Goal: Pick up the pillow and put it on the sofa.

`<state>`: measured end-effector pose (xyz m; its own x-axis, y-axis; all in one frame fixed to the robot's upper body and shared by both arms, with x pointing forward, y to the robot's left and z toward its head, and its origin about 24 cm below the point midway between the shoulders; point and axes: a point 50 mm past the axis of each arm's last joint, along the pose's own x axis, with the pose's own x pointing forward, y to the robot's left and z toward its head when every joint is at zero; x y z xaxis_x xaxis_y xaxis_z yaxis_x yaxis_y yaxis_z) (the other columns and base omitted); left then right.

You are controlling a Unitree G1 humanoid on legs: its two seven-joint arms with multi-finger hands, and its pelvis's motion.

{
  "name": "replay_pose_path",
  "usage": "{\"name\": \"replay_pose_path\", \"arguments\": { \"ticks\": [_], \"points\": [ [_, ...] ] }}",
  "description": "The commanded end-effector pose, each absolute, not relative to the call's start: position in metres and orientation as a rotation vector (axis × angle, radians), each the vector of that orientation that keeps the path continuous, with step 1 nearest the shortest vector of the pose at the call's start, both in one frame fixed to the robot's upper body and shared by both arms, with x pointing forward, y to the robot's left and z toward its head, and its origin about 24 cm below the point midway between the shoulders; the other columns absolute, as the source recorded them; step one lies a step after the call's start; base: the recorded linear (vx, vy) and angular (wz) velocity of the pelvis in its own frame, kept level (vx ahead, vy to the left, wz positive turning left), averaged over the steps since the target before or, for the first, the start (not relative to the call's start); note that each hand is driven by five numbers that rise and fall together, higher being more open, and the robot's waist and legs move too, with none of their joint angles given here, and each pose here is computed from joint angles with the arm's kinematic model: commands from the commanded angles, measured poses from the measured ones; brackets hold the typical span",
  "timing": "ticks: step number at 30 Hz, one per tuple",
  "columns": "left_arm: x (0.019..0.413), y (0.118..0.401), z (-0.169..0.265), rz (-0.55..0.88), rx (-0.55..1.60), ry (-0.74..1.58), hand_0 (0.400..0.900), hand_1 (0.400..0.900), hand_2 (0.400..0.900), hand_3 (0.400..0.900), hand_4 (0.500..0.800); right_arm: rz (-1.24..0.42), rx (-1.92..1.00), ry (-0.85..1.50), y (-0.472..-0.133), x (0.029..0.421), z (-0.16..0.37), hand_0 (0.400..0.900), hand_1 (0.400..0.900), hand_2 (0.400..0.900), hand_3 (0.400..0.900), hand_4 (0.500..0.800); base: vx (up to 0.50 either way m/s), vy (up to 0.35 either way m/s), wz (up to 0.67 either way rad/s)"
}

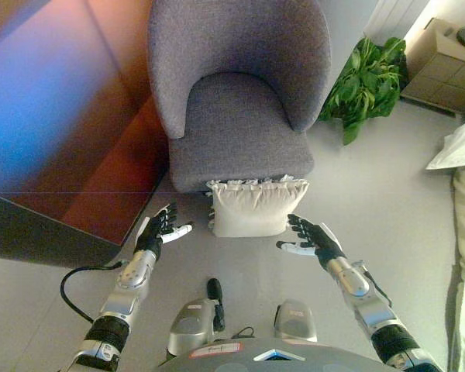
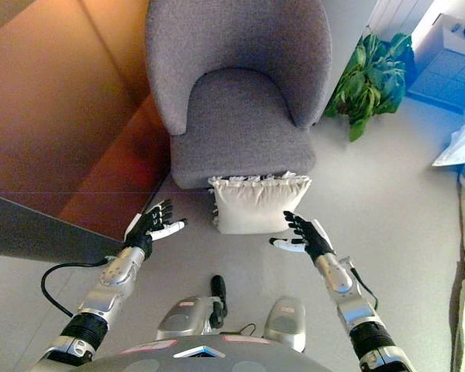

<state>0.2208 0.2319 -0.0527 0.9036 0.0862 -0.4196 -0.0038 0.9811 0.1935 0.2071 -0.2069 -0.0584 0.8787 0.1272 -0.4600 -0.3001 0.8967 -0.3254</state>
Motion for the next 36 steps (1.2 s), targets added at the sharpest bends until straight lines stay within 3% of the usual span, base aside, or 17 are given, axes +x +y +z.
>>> {"name": "replay_pose_path", "arguments": {
  "ticks": [1,9,15,17,24,30,36],
  "points": [
    [0.238,0.233,-0.02,0.057,0.205,0.256,0.9,0.9,0.9,0.9,0.8,0.194,-0.506,0.234,-0.217,0.239,-0.016,0.9,0.9,0.9,0.9,0.8,0.244,-0.164,0.24],
    [0.245,0.244,-0.015,0.115,0.2,0.239,0.9,0.9,0.9,0.9,0.8,0.125,-0.626,0.199,-0.231,0.254,-0.003,0.9,0.9,0.9,0.9,0.8,0.328,-0.344,0.38],
    [0.246,0.224,-0.025,0.084,0.123,0.261,0.9,0.9,0.9,0.9,0.8,0.101,-0.765,0.197,-0.248,0.257,0.004,0.9,0.9,0.9,0.9,0.8,0.236,-0.356,0.72],
    [0.257,0.208,-0.015,0.005,0.132,0.212,0.9,0.9,0.9,0.9,0.8,0.079,-0.855,0.14,-0.256,0.262,0.018,0.9,0.9,0.9,0.9,0.8,-0.039,-0.245,0.99],
    [0.301,0.184,0.03,0.01,0.114,0.028,0.9,0.9,0.9,0.9,0.8,0.017,-1.213,-0.118,-0.253,0.311,0.085,0.9,0.9,0.9,0.9,0.8,-0.096,-0.056,0.12],
    [0.336,0.169,0.083,0.057,0.129,-0.155,0.9,0.9,0.9,0.9,0.8,-0.164,-1.343,-0.317,-0.251,0.339,0.14,0.9,0.9,0.9,0.9,0.8,-0.093,0.042,0.09],
    [0.35,0.16,0.115,0.069,0.145,-0.259,0.9,0.9,0.9,0.9,0.8,-0.241,-1.339,-0.386,-0.249,0.35,0.165,0.9,0.9,0.9,0.9,0.8,-0.084,0.009,0.17]
  ]
}}
